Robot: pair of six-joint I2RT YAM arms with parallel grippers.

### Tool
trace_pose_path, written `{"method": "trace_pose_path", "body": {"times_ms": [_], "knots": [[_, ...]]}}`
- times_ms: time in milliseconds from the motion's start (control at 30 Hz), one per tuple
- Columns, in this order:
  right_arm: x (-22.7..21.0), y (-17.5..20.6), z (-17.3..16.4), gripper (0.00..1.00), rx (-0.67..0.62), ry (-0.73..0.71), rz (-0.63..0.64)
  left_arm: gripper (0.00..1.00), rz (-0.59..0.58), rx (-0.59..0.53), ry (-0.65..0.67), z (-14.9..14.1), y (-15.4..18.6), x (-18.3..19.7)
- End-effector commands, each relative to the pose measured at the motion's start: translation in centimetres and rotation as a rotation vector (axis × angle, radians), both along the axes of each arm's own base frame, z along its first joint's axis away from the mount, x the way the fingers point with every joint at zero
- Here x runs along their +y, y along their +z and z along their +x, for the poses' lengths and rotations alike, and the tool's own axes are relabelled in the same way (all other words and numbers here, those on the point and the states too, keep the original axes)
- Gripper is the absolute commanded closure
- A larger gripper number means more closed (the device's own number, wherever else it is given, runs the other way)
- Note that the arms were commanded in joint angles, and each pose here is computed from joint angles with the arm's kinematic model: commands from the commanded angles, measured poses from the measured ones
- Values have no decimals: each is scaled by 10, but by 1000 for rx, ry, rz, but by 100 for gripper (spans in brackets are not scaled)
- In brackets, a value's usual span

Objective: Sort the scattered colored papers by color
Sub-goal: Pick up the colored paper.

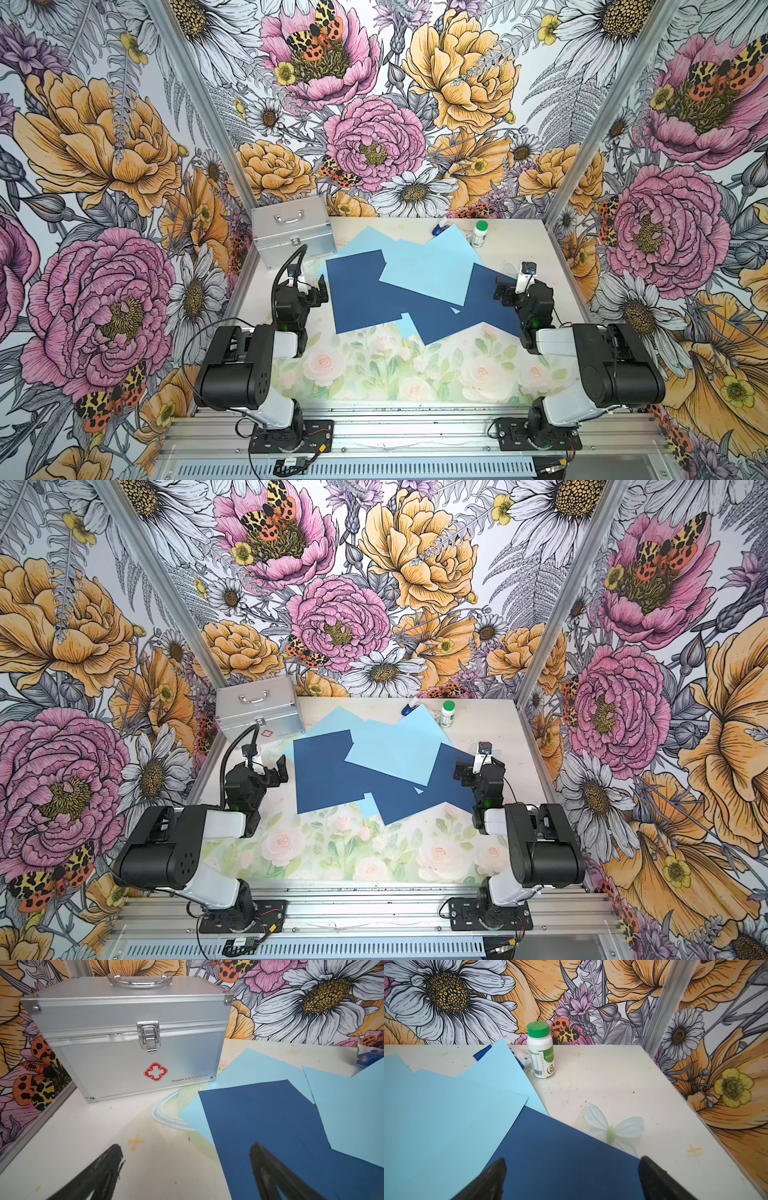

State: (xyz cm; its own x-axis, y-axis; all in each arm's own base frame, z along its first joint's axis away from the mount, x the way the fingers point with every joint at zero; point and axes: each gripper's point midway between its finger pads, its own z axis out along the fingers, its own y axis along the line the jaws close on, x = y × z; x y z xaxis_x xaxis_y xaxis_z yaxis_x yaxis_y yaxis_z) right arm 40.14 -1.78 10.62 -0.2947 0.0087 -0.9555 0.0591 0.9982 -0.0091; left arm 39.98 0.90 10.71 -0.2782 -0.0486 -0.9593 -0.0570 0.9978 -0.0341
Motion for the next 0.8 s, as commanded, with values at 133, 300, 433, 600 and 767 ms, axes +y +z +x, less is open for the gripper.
{"method": "trace_pose_path", "body": {"times_ms": [133,300,433,600,767], "knots": [[1,4,2,1,-10,7,-2,2,13,-38,3,4,10,0],[1,5,2,1,-12,9,2,2,11,-37,0,4,10,0],[1,4,2,1,-10,9,2,2,10,-37,1,4,10,0],[-1,5,2,1,-14,16,25,2,10,-39,-1,5,11,1],[-1,4,2,0,-10,17,25,2,10,-39,0,4,11,1]]}}
